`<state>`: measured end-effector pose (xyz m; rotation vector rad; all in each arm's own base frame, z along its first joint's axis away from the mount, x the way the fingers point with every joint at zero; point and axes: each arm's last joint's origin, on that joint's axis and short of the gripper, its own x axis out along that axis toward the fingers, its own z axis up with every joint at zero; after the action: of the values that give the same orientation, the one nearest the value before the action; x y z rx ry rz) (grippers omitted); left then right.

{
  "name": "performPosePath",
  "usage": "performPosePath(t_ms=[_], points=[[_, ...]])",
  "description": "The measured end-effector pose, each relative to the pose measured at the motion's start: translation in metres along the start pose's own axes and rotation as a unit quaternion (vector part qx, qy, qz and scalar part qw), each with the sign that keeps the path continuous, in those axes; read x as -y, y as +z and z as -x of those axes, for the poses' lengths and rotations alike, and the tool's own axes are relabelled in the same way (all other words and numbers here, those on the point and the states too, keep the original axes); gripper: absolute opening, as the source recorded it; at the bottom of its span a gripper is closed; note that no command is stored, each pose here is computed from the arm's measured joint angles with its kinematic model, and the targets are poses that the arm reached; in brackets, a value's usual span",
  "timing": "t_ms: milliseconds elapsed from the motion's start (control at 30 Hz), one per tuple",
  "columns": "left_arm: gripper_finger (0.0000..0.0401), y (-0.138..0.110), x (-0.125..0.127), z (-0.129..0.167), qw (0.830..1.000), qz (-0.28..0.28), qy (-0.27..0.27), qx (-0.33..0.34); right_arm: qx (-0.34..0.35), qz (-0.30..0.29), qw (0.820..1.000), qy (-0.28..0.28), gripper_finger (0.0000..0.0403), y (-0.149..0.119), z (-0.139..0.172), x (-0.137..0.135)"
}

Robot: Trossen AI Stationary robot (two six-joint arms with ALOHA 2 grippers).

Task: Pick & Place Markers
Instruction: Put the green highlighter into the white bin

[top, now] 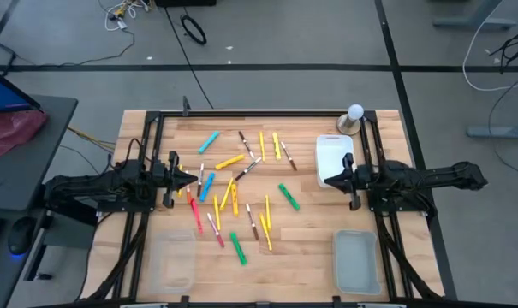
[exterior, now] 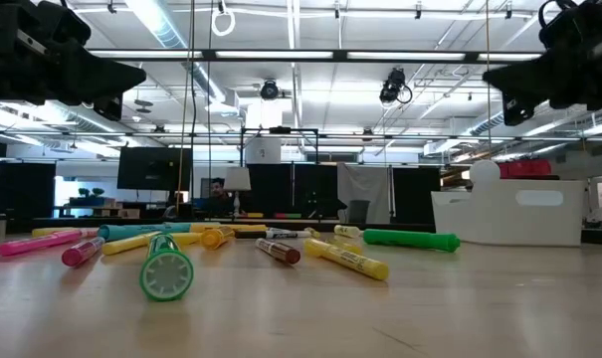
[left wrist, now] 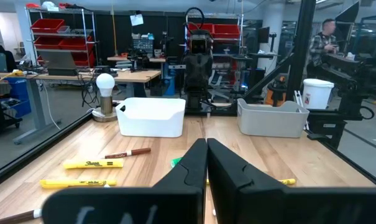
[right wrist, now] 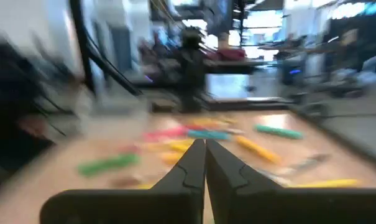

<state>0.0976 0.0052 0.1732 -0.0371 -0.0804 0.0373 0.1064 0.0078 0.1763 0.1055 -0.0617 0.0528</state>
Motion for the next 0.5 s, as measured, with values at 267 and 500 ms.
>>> performPosePath(t_ms=[267,500], points=[[0.0018,0.0,0.0,0.0,1.0,0.0,0.0,0.0,0.151,-0.071,0.985,0.053,0.0016,0.03,-0.002,-0.006],[0.0018,0.0,0.0,0.0,1.0,0.0,0.0,-0.001,0.227,-0.04,0.972,0.055,0.0016,0.043,-0.027,-0.018]])
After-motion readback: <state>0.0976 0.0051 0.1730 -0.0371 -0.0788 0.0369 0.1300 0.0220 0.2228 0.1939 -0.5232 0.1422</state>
